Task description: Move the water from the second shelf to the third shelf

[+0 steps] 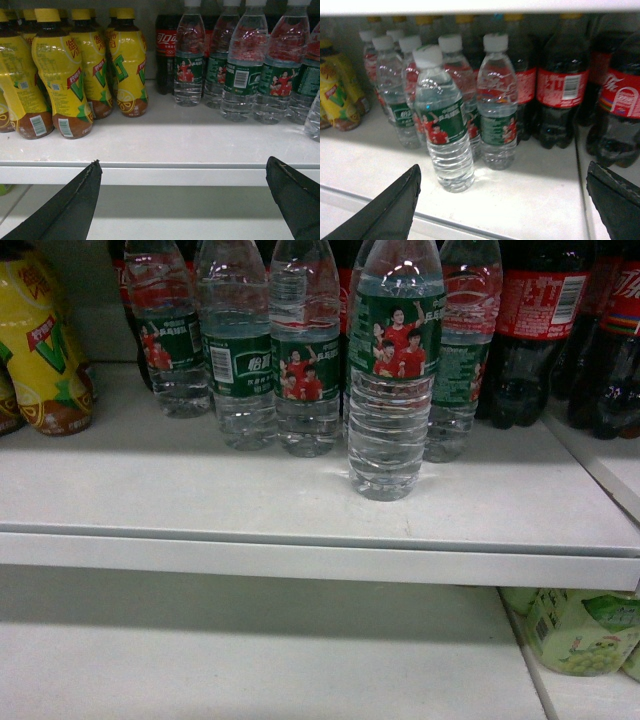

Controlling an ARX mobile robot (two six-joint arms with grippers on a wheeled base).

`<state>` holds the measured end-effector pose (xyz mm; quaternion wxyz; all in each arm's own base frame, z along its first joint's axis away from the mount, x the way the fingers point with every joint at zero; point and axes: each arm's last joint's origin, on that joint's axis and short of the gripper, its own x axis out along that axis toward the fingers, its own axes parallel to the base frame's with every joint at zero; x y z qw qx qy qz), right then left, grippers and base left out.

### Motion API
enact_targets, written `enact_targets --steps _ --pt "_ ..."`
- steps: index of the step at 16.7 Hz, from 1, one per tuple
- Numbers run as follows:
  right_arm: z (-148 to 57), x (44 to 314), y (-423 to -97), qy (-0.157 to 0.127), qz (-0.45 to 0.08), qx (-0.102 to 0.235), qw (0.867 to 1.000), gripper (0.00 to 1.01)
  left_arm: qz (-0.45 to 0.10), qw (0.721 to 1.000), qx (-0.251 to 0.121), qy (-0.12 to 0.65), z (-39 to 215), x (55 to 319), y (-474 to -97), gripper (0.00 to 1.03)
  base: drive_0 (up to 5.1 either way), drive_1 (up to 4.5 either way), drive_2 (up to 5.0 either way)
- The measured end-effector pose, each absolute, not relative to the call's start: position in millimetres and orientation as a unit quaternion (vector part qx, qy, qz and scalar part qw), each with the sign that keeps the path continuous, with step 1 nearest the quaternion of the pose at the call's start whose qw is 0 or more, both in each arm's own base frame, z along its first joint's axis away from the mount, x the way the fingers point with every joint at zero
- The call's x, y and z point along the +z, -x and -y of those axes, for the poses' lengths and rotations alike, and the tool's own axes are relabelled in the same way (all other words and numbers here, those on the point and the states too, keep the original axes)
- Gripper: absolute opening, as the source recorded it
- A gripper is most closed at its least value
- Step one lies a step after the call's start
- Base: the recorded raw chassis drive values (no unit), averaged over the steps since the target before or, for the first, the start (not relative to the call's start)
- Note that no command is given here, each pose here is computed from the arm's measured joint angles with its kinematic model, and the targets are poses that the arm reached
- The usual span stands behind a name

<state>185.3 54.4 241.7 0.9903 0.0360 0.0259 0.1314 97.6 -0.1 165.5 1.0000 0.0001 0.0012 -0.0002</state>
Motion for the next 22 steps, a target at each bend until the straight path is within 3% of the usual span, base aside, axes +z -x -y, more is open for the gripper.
enact_targets --steps 3,12,14,16,19,22 --pt "-77.2 230.2 -206.7 -0.024 -0.051 0.157 0.986 0.98 -0.001 1.0 0.0 0.0 0.1 165.5 -97.6 0.98 0.0 0.0 0.0" --pt "-98.0 216.9 -235.6 -0.013 -0.075 0.17 0.982 0.98 -0.001 1.0 0.0 0.0 0.1 165.5 -97.6 0.98 0.0 0.0 0.0" --pt "-104.2 207.9 -254.0 -0.011 -0.093 0.172 0.981 0.98 -0.001 1.0 0.0 0.0 0.1 165.5 -97.6 0.98 0.0 0.0 0.0" --pt "-104.5 209.9 -270.4 -0.025 -0.105 0.171 0.979 0.98 -0.001 1.0 0.0 0.0 0.1 165.5 -97.6 0.98 0.0 0.0 0.0" --pt "-113.2 218.1 -285.0 -0.054 -0.112 0.2 0.972 0.98 -0.001 1.0 0.0 0.0 0.1 165.5 -97.6 0.98 0.0 0.0 0.0" --pt "-123.4 204.5 -295.3 -0.074 -0.16 0.223 0.959 0.98 -0.001 1.0 0.0 0.0 0.1 165.5 -97.6 0.98 0.0 0.0 0.0"
